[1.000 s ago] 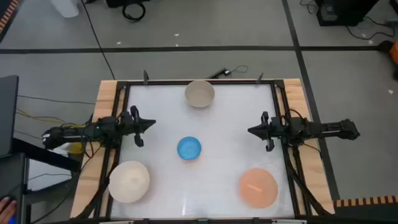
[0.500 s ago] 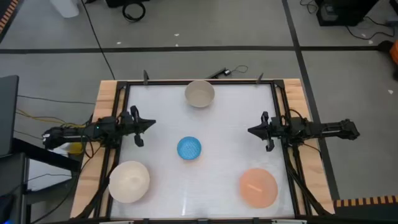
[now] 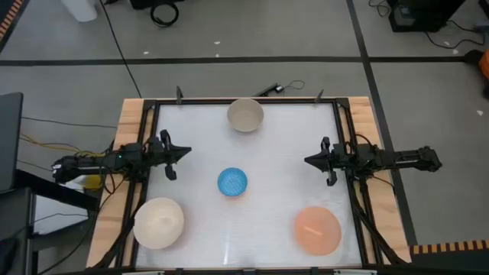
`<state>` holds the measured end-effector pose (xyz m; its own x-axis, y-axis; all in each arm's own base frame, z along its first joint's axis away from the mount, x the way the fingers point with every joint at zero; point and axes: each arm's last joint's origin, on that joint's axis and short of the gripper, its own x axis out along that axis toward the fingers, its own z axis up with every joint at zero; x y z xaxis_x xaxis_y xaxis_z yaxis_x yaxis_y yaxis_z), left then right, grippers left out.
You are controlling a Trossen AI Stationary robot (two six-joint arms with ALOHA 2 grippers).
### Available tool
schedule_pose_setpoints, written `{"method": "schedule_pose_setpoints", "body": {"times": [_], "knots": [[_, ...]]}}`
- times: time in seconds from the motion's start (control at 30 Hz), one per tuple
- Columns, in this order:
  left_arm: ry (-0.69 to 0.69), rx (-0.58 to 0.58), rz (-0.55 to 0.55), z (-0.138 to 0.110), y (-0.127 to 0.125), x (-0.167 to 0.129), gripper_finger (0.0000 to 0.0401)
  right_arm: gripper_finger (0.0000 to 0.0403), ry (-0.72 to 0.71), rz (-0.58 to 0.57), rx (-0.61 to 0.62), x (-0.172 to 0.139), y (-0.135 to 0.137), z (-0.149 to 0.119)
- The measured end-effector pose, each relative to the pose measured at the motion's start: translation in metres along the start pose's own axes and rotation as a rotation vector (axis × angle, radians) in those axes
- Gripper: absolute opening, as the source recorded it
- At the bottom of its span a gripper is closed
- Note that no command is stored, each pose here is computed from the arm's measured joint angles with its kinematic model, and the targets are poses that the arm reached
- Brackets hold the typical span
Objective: Nest bowls inside each other
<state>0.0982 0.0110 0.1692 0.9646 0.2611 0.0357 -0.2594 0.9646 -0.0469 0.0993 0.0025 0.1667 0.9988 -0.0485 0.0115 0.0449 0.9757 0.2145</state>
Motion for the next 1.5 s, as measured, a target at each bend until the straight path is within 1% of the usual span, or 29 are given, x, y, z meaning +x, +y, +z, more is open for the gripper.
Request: {"method": "schedule_pose_setpoints", "body": {"times": [0.93,0.97,1.03,1.1,1.13,1.17,1.23,1.3,1.5], "knots": [[0.000,0.000,0.000,0.000,0.000,0.000,0.0002,0.0023,0.000,0.000,-0.002,0.000,0.000,0.000],[0.000,0.000,0.000,0.000,0.000,0.000,0.0002,0.0023,-0.002,-0.003,-0.017,0.000,0.000,0.000],[0.000,0.000,0.000,0.000,0.000,0.000,0.0002,0.0023,-0.017,-0.033,-0.093,0.000,-0.001,0.001],[-0.009,-0.002,0.000,0.001,0.000,0.000,0.0002,0.0023,-0.045,-0.079,-0.190,0.000,-0.002,0.004],[-0.015,-0.004,-0.001,0.001,0.000,0.000,0.0002,0.0023,-0.079,-0.098,-0.195,0.000,-0.002,0.007],[-0.022,-0.005,0.000,0.002,0.000,0.000,0.0002,0.0023,-0.124,-0.102,-0.164,-0.001,-0.001,0.011],[-0.035,-0.008,-0.002,0.003,0.000,0.000,0.0002,0.0023,-0.218,-0.081,-0.045,-0.002,0.001,0.020],[-0.049,-0.011,-0.002,0.005,0.000,0.000,0.0002,0.0023,-0.290,-0.090,0.001,-0.004,0.001,0.026],[-0.154,-0.035,0.010,0.015,0.000,-0.001,0.0002,0.0023,-0.421,-0.201,-0.060,-0.008,-0.001,0.038]]}}
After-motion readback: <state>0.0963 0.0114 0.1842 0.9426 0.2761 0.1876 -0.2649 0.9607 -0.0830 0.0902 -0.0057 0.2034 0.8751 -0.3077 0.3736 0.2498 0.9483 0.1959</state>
